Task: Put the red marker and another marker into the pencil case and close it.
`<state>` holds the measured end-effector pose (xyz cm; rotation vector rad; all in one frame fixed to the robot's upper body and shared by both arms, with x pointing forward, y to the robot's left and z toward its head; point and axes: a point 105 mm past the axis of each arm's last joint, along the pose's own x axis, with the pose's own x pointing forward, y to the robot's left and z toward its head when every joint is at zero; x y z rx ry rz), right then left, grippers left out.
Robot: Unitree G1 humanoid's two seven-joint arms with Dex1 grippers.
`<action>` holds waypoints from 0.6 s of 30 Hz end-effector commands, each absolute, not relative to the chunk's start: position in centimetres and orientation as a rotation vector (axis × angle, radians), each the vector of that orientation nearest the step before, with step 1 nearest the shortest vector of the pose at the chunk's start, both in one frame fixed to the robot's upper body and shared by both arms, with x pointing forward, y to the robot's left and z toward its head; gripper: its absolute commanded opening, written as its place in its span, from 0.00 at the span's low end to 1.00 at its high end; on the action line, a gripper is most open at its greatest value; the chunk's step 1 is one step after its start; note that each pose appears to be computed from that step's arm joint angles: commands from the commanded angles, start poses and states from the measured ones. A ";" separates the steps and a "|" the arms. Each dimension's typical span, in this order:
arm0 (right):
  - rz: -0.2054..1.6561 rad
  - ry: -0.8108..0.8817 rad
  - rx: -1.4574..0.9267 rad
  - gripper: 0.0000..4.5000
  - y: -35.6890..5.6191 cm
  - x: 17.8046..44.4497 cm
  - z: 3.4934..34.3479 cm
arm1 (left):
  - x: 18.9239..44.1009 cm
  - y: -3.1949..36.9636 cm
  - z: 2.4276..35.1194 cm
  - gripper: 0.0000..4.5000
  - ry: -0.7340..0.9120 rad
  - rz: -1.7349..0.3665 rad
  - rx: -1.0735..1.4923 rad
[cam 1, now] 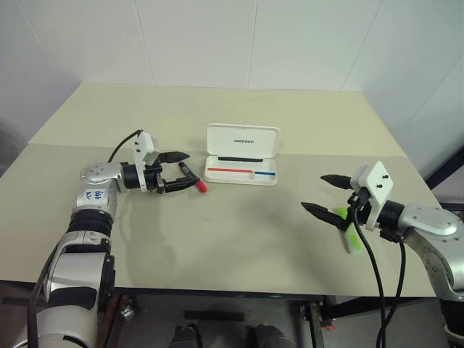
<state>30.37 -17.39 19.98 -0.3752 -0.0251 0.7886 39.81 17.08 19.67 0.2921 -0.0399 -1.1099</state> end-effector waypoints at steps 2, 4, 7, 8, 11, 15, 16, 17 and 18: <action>0.801 -0.084 -0.348 1.00 -15.2 29.8 20.4 | 40.6 15.8 21.1 1.00 -0.079 -1.120 0.349; 0.792 -0.095 -0.328 1.00 -14.4 29.6 20.1 | 41.0 14.6 21.3 1.00 -0.077 -1.127 0.340; 0.769 -0.115 -0.289 1.00 -13.5 29.6 20.0 | 41.8 12.9 20.9 1.00 -0.032 -1.138 0.385; 0.767 -0.117 -0.280 1.00 -13.2 29.5 19.8 | 41.9 12.5 20.8 1.00 -0.024 -1.137 0.397; 0.765 -0.112 -0.264 1.00 -12.6 29.0 19.2 | 42.4 11.3 20.7 1.00 -0.003 -1.137 0.420; 0.725 -0.118 -0.261 1.00 -13.0 28.9 19.1 | 42.6 10.0 20.2 1.00 0.043 -1.155 0.454; 0.716 -0.121 -0.262 1.00 -13.1 28.8 19.2 | 42.7 9.8 20.0 1.00 0.053 -1.152 0.466; 0.708 -0.123 -0.264 1.00 -13.3 28.8 19.2 | 42.8 9.7 20.0 1.00 0.059 -1.147 0.474; 0.697 -0.124 -0.268 1.00 -13.5 28.7 19.3 | 43.0 9.5 19.9 1.00 0.068 -1.132 0.484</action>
